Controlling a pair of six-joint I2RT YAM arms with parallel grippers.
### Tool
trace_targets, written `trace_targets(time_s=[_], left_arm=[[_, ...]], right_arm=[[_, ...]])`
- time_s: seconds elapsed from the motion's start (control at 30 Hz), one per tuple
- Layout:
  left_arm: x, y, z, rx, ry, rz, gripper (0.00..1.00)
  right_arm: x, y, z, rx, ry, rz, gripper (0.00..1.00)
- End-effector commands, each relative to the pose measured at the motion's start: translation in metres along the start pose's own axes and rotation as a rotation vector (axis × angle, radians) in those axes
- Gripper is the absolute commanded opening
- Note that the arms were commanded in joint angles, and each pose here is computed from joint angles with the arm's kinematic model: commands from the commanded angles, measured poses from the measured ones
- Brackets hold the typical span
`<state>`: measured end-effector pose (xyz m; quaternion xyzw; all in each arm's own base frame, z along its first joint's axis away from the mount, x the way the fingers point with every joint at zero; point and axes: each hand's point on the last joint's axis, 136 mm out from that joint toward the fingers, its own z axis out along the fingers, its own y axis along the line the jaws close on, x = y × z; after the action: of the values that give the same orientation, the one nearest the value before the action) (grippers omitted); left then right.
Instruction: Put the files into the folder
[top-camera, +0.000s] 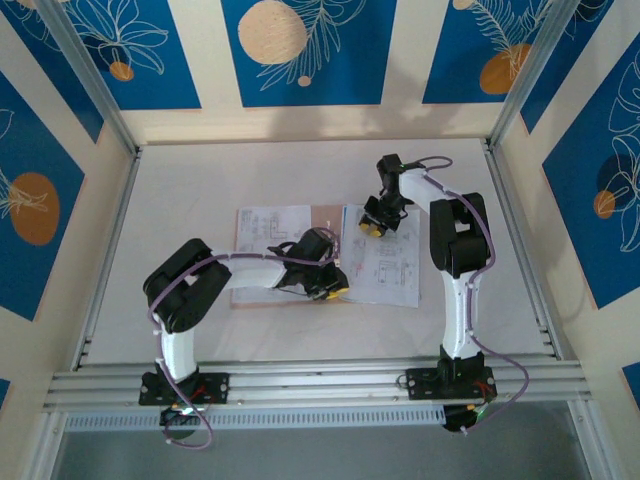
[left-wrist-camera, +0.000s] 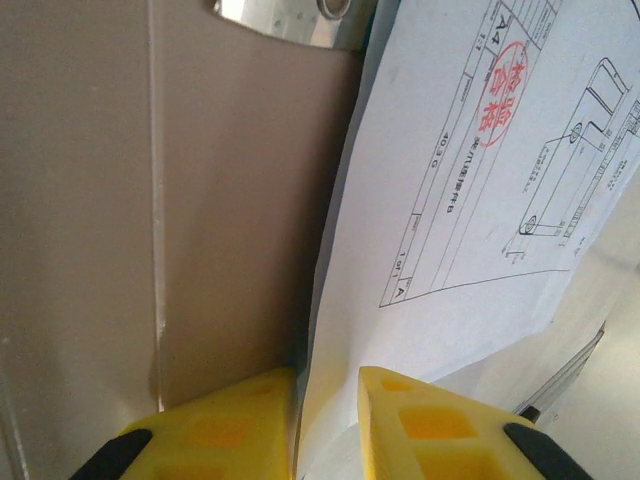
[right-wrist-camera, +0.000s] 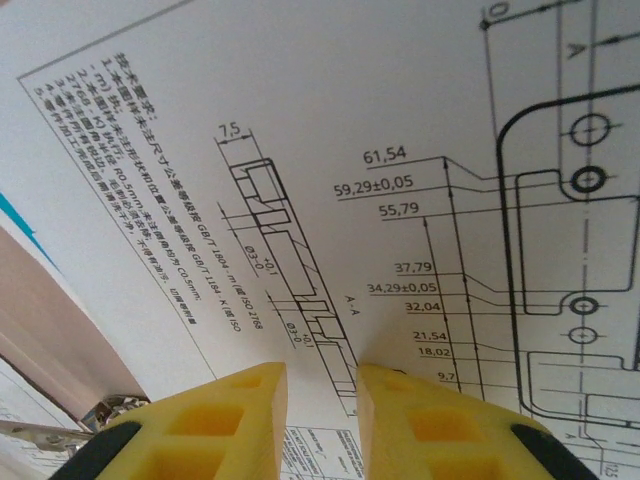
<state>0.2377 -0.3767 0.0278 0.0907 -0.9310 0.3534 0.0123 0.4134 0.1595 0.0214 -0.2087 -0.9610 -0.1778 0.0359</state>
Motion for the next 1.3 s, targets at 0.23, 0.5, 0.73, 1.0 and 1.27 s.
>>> trace_targets(time_s=[0.23,0.5,0.73,1.0,1.27], left_arm=[[0.002,0.012,0.005,-0.045,0.014,-0.002,0.25],[0.0,0.012,0.002,-0.053,0.005,0.0,0.26],[-0.002,0.01,0.004,-0.045,0.01,0.003,0.21],[-0.003,0.008,0.006,-0.041,0.014,0.002,0.14],[-0.002,0.001,0.004,0.012,0.01,-0.039,0.0]], right_arm=[[0.003,0.003,0.014,0.02,0.059,-0.085,0.27],[0.007,-0.002,0.016,0.05,0.071,-0.114,0.26],[0.011,-0.006,0.014,0.057,0.068,-0.122,0.26],[0.014,-0.001,0.011,0.047,0.062,-0.117,0.26],[0.006,0.021,-0.028,-0.021,-0.05,-0.147,0.49]])
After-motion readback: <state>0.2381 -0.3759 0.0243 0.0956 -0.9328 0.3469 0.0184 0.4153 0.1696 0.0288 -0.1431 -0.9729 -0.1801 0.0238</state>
